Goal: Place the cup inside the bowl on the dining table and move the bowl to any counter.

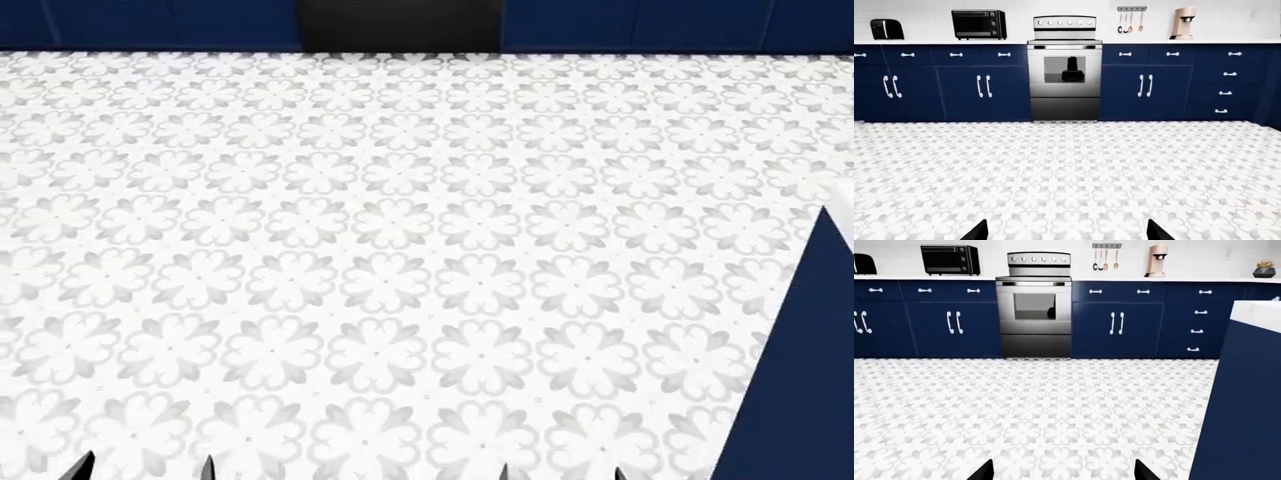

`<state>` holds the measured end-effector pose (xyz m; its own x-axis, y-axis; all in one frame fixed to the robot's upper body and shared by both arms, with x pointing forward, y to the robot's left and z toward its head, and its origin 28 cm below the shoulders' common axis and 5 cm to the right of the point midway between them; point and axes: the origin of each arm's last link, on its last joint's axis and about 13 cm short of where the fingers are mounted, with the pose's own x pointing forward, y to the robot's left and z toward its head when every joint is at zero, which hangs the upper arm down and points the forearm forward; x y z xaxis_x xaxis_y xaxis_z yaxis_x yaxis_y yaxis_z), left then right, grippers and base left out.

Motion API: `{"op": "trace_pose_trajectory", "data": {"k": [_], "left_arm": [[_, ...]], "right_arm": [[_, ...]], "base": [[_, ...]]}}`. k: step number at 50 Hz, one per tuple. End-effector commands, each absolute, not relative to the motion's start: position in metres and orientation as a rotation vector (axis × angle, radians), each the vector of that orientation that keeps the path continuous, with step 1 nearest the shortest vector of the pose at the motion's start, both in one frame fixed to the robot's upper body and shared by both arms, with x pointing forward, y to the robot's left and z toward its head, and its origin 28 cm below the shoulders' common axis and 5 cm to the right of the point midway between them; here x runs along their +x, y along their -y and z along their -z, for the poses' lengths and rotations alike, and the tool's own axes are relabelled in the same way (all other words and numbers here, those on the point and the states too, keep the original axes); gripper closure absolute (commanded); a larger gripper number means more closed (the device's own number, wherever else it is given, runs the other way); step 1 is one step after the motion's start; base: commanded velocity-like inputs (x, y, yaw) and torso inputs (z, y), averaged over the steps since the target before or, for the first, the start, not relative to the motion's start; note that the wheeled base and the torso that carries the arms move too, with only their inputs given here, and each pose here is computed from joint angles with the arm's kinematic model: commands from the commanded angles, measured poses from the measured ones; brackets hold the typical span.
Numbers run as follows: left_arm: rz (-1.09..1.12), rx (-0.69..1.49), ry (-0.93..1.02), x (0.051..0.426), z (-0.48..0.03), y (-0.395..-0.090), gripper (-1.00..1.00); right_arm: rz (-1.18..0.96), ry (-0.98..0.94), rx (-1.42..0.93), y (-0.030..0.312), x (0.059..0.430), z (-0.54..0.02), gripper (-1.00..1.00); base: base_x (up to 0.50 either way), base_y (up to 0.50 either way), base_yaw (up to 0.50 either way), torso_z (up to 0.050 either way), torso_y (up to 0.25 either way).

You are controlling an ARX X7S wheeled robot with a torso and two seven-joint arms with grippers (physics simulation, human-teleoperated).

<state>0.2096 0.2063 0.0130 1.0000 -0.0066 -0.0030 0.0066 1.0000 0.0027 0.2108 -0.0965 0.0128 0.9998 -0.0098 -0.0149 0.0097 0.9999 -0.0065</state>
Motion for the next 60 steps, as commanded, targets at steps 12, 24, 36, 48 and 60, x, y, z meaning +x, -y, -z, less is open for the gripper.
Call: {"op": "trace_pose_trajectory", "data": {"k": [12, 24, 36, 48, 60], "left_arm": [[0.006, 0.003, 0.000, 0.2099, -0.0132, -0.2062, -1.00], [0.006, 0.002, -0.001, 0.2094, -0.0130, -0.2071, -1.00], [0.005, 0.001, 0.003, 0.2100, -0.0140, -0.2060, -1.00], [0.005, 0.000, 0.007, 0.2100, -0.0147, -0.2060, -1.00], [0.010, -0.003, 0.011, 0.2099, -0.0152, -0.2053, -1.00]], "right_arm": [[0.003, -0.013, -0.007, 0.0959, 0.2111, -0.0128, -1.00], [0.001, -0.015, -0.006, 0.0958, 0.2116, -0.0125, -1.00], [-0.004, -0.017, -0.012, 0.0956, 0.2114, -0.0123, -1.00], [-0.005, -0.017, -0.013, 0.0956, 0.2113, -0.0122, -1.00], [-0.004, -0.017, -0.015, 0.0959, 0.2116, -0.0126, -1.00]], "base": [[-0.50, 0.04, 0.00, 0.000, 0.000], [-0.50, 0.04, 0.00, 0.000, 0.000], [-0.50, 0.04, 0.00, 0.000, 0.000], [-0.50, 0.04, 0.00, 0.000, 0.000], [-0.50, 0.04, 0.00, 0.000, 0.000]]}}
